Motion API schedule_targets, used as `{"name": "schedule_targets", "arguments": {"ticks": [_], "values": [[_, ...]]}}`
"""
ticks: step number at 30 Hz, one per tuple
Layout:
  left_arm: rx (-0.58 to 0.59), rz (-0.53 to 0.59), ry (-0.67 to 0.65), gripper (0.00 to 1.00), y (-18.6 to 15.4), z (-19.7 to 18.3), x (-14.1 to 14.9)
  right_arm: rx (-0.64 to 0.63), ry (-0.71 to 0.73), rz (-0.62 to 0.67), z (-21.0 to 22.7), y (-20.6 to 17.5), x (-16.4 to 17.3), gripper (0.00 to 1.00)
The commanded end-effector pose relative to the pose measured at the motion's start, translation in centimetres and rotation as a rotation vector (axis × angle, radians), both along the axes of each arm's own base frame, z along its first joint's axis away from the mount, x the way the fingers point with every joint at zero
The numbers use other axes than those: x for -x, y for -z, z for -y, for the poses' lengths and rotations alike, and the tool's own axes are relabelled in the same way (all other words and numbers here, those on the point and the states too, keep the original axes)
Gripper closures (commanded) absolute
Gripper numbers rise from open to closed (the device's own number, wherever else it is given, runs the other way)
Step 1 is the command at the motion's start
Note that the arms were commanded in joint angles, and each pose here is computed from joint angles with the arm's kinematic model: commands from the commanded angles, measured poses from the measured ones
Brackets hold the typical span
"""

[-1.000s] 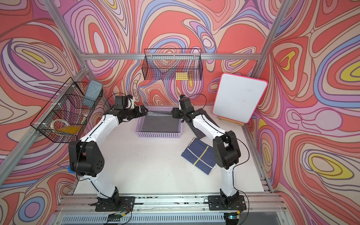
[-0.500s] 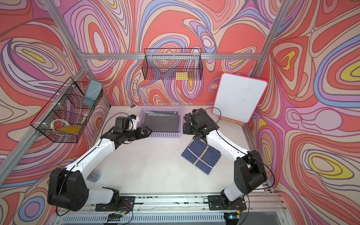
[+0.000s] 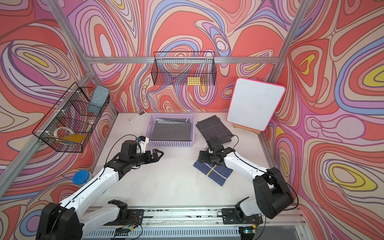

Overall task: Put the folded pillowcase in the basket
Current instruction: Move the pillowcase to the center of the board.

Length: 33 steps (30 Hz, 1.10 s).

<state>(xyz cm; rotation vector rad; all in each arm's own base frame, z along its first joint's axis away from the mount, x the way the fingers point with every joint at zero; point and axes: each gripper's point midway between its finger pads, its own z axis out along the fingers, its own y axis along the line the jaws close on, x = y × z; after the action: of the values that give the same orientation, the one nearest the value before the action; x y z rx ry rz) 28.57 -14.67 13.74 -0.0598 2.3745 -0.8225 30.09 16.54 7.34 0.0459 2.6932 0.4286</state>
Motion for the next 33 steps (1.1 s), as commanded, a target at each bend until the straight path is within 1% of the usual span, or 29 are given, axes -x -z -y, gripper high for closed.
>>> {"name": "schedule_targets", "arguments": {"ticks": [1, 9, 15, 18, 22, 28, 33], "values": [[0.012, 0.018, -0.007, 0.01, -0.4, 0.0, 0.1, -0.036, -0.03, 0.011, -1.3, 0.1, -0.8, 0.02], [0.014, 0.007, -0.007, 0.01, 0.5, 0.0, 0.5, -0.007, -0.045, 0.015, -2.3, 1.3, -3.3, 0.02], [0.015, -0.013, -0.006, 0.01, 1.4, 0.1, 0.4, -0.062, -0.082, -0.01, -3.9, 2.5, -3.8, 0.02], [0.015, -0.014, -0.009, 0.01, 1.6, 0.1, 0.4, -0.099, -0.119, -0.036, -5.1, 3.2, -3.5, 0.02], [0.01, -0.02, -0.013, 0.01, 1.8, 0.0, 0.5, -0.102, -0.181, -0.056, -7.0, 3.9, -2.6, 0.02], [-0.005, -0.026, -0.021, 0.01, 2.0, -0.3, 0.7, -0.131, -0.312, -0.082, -12.6, 4.7, -0.5, 0.02], [-0.021, -0.038, -0.028, 0.01, 2.2, -0.7, 1.0, -0.17, -0.372, -0.104, -16.5, 4.9, 1.4, 0.02]]}}
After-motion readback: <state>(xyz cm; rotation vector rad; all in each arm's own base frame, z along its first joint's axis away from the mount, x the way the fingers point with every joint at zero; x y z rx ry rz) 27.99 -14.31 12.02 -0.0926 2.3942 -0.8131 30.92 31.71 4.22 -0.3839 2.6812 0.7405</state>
